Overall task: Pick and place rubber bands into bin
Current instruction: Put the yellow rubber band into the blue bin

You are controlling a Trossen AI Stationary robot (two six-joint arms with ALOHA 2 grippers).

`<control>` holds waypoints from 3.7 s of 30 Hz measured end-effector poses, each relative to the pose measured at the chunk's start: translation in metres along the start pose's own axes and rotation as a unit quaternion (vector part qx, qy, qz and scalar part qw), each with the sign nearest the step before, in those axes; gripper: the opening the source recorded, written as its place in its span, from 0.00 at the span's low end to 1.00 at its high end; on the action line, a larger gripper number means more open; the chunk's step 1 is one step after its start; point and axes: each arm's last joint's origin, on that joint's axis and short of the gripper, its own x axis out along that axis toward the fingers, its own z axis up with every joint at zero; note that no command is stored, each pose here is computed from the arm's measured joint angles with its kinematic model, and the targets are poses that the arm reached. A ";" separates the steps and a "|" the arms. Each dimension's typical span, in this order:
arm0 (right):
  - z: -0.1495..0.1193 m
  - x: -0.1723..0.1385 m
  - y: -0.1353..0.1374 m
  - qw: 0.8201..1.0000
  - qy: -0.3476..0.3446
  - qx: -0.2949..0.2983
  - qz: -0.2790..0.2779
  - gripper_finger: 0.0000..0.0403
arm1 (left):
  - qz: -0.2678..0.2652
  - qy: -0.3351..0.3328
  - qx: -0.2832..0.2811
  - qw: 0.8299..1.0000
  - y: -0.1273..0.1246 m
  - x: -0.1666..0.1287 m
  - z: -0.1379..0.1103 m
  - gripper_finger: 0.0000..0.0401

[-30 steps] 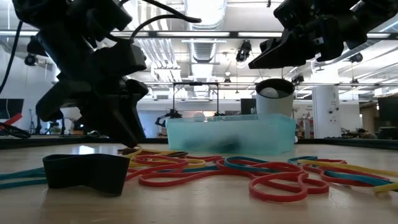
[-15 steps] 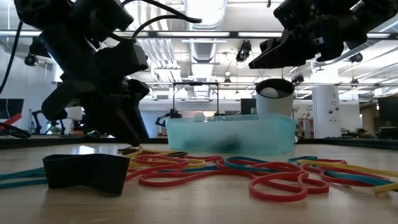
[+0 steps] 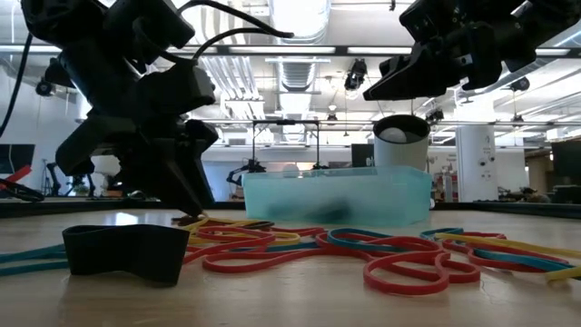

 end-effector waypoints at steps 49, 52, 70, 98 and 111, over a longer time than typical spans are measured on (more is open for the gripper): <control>-0.002 0.000 0.000 1.000 0.011 0.001 0.003 0.19 | -0.015 0.007 -0.007 1.000 0.004 0.007 -0.001 0.06; -0.002 0.000 0.000 1.000 0.011 0.001 0.002 0.18 | -0.015 0.007 -0.005 1.000 0.004 0.007 -0.001 0.03; -0.002 0.000 0.000 1.000 0.011 0.001 0.003 0.18 | 0.012 -0.012 0.005 1.000 0.007 0.004 0.012 0.00; -0.004 -0.025 0.003 0.997 0.062 0.049 0.007 0.16 | 0.148 -0.121 0.060 0.980 0.002 -0.041 0.072 0.00; -0.009 -0.032 0.004 0.994 0.081 0.071 -0.003 0.16 | 0.186 -0.292 0.126 0.930 -0.013 -0.079 0.107 0.00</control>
